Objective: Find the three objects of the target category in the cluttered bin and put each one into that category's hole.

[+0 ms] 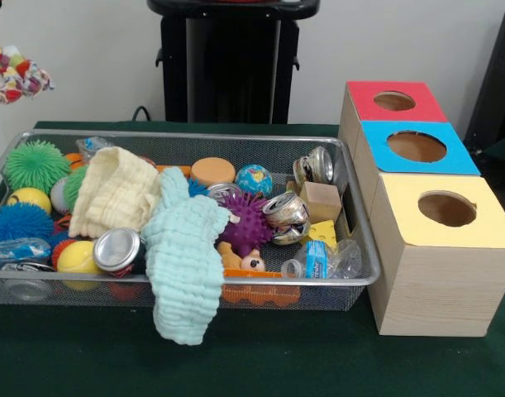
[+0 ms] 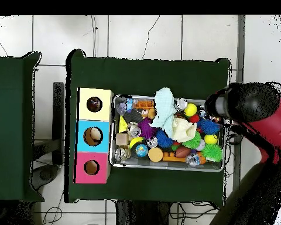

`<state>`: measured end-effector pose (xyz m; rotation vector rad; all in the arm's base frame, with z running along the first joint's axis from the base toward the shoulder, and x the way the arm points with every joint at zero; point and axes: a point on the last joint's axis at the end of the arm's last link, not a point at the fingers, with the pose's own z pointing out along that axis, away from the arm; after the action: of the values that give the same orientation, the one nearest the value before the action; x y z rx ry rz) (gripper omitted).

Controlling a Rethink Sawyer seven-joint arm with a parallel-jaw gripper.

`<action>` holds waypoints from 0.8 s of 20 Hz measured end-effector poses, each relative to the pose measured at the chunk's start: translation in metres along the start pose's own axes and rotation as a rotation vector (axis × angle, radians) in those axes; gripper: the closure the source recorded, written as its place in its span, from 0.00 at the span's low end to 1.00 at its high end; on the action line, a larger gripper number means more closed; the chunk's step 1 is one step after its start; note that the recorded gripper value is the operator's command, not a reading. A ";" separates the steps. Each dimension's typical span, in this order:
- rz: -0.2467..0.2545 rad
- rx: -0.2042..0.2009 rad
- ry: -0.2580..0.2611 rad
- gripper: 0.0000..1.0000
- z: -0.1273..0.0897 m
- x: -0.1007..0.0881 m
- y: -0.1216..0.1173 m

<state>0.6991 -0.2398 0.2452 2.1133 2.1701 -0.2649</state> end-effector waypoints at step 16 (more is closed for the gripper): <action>0.137 -0.095 -0.017 1.00 -0.047 0.071 0.086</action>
<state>0.7847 -0.1591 0.2733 2.1857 1.9759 -0.1642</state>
